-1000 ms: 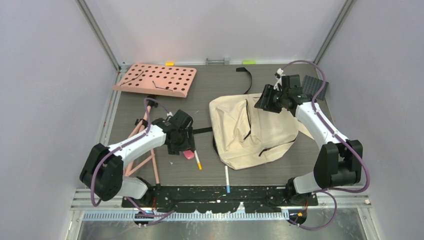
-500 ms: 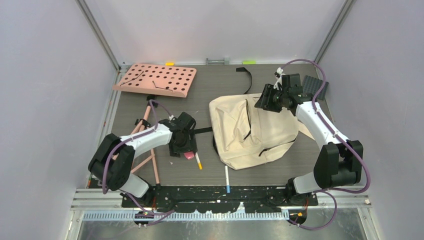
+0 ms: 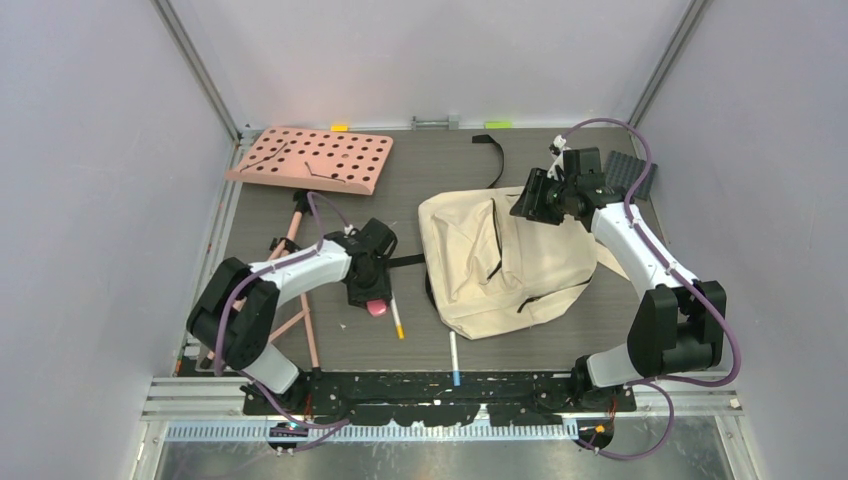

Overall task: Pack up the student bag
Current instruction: Pick up the stationery from the center of the board.

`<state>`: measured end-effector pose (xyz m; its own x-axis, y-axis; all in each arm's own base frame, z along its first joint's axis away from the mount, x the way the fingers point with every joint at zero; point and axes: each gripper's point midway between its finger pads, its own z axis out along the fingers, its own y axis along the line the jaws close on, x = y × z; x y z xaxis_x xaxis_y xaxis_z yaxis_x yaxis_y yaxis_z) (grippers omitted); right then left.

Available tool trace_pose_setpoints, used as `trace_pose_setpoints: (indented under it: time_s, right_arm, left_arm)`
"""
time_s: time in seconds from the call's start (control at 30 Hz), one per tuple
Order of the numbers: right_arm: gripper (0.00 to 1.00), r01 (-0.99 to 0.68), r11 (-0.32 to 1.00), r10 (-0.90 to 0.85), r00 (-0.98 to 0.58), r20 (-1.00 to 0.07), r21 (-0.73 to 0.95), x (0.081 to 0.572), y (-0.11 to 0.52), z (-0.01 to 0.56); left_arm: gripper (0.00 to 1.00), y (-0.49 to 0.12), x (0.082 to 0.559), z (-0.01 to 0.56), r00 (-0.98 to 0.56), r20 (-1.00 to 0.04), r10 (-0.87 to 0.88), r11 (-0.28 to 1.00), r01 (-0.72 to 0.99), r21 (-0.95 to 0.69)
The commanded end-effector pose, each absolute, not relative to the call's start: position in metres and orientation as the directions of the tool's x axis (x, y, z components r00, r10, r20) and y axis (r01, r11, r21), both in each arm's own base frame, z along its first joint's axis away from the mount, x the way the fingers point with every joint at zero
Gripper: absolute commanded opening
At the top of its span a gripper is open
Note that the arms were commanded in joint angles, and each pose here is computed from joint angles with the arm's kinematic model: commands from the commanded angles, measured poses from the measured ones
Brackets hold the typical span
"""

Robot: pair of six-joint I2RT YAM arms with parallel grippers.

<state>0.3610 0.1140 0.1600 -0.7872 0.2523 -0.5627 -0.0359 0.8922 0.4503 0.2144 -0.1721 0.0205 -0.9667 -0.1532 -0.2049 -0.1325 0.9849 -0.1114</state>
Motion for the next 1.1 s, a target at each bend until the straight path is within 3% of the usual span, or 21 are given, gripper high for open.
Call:
trace_pose_setpoints:
  time_s: [0.0, 0.23, 0.33, 0.47, 0.77, 1.07]
  right_arm:
    - [0.52, -0.035, 0.906, 0.266, -0.726, -0.634, 0.421, 0.369, 0.105, 0.188]
    - [0.55, -0.116, 0.894, 0.214, -0.738, -0.64, 0.433, 0.369, 0.115, 0.212]
    - [0.56, -0.324, 0.772, 0.095, -0.792, -0.604, 0.546, 0.347, 0.154, 0.231]
    - [0.56, -0.386, 0.655, 0.013, -0.853, -0.521, 0.649, 0.325, 0.185, 0.25]
    - [0.57, -0.368, 0.482, -0.143, -0.928, -0.343, 0.795, 0.278, 0.219, 0.247]
    - [0.57, -0.365, 0.498, -0.153, -0.93, -0.335, 0.787, 0.274, 0.224, 0.242]
  left_arm:
    - [0.34, -0.173, 0.234, 0.051, -0.936, -0.324, -0.139, 0.985, -0.095, -0.147]
    - [0.33, -0.217, 0.274, 0.127, -0.809, -0.586, 0.039, 0.934, 0.237, -0.266]
    - [0.33, -0.253, 0.279, 0.163, -0.719, -0.674, 0.17, 0.834, 0.469, -0.29]
    - [0.33, -0.302, 0.281, 0.213, -0.521, -0.797, 0.306, 0.679, 0.706, -0.2]
    - [0.37, -0.364, 0.278, 0.254, -0.38, -0.857, 0.349, 0.47, 0.862, -0.192]
    - [0.37, -0.38, 0.279, 0.248, -0.395, -0.846, 0.358, 0.423, 0.877, -0.23]
